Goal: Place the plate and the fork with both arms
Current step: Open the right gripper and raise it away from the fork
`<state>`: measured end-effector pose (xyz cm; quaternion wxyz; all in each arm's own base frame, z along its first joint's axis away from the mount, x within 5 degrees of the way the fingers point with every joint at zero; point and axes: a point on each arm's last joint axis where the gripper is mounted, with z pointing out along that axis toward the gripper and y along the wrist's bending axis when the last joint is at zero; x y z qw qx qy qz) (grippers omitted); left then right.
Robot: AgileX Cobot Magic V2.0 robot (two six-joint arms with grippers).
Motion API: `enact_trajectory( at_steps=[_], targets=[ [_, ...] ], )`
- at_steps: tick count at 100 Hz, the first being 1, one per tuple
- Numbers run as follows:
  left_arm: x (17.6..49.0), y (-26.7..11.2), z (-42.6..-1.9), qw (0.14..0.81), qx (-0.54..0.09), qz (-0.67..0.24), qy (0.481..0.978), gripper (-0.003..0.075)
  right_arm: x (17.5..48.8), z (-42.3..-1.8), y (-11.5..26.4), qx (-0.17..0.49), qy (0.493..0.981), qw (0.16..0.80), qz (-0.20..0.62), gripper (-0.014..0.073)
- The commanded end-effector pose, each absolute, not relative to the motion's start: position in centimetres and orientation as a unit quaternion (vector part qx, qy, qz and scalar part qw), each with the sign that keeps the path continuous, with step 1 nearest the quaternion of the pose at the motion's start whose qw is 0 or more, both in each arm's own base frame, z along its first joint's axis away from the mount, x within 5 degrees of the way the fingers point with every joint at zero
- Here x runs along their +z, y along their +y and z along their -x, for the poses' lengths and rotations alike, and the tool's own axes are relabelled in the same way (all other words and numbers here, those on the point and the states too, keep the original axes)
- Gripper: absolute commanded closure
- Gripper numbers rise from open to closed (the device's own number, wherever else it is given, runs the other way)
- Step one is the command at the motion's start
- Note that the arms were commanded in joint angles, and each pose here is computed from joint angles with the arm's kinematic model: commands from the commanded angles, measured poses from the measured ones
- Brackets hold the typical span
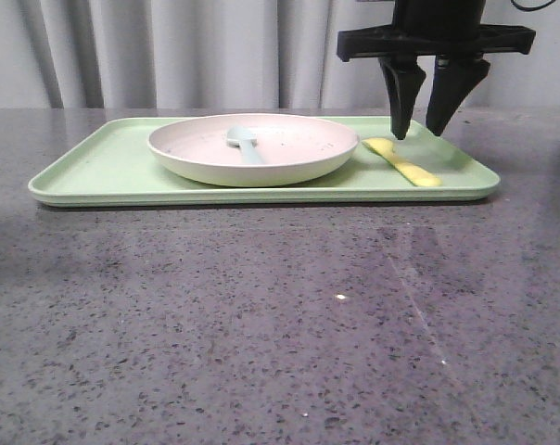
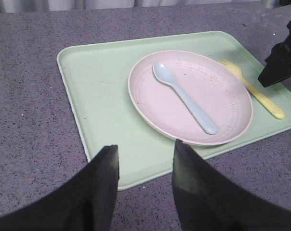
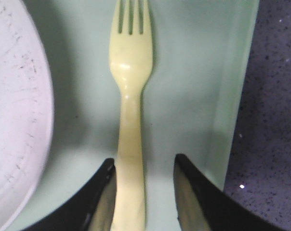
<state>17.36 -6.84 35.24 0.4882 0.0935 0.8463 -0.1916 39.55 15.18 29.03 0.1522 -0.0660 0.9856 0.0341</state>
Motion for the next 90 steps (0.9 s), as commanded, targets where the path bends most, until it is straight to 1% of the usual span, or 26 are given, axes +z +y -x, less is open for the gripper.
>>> enact_trajectory(
  at_steps=[1, 21, 29, 42, 54, 90],
  targets=[
    [36.9, -6.9, -17.3, 0.529, -0.209, -0.077, 0.819, 0.0447, 33.1, -38.5, 14.5, 0.048, 0.974, 0.212, 0.061, 0.0287],
    [36.9, -6.9, -17.4, 0.531, -0.209, -0.076, 0.818, 0.0451, 34.5, -37.2, 14.2, 0.064, 0.969, 0.230, 0.059, 0.0287],
    [36.8, -6.8, -17.3, 0.534, -0.208, -0.075, 0.816, 0.0471, 35.1, -36.3, 14.0, 0.076, 0.967, 0.238, 0.058, 0.0287],
    [36.6, -6.7, -17.1, 0.539, -0.207, -0.072, 0.813, 0.0515, 36.3, -34.6, 13.4, 0.086, 0.957, 0.271, 0.057, 0.0287],
    [36.8, -6.6, -16.9, 0.547, -0.208, -0.071, 0.808, 0.0535, 36.9, -32.6, 12.6, 0.095, 0.948, 0.299, 0.057, 0.0287],
    [37.7, -6.1, -15.5, 0.572, -0.207, -0.075, 0.790, 0.0534, 38.1, -26.6, 10.3, 0.121, 0.916, 0.379, 0.055, 0.0287]
  ],
)
